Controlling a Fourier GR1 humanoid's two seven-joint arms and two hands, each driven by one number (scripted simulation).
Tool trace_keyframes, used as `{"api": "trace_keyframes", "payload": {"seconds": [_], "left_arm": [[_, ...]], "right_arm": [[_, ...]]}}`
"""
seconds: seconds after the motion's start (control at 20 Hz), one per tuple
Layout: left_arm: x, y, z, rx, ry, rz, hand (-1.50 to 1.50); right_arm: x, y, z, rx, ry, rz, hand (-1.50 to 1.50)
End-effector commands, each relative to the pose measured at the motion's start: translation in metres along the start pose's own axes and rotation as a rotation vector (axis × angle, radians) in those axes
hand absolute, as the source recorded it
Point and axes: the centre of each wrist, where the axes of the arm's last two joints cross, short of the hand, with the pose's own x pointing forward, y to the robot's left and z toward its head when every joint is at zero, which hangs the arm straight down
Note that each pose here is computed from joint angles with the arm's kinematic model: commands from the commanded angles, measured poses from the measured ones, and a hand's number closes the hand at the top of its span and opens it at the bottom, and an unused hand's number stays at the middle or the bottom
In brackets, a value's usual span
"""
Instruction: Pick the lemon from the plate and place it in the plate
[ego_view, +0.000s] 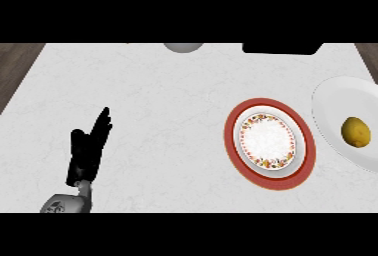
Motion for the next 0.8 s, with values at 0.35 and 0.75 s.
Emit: {"api": "trace_keyframes", "payload": {"seconds": [0.35, 0.75], "left_arm": [[0.001, 0.005, -0.006, -0.009, 0.001, 0.006, 0.00], [0.011, -0.001, -0.004, 0.009, -0.023, 0.013, 0.00]], "right_arm": [[0.005, -0.030, 0.014, -0.027, -0.041, -0.038, -1.50], [-0.001, -0.035, 0.026, -0.141, 0.015, -0.024, -1.50]]}}
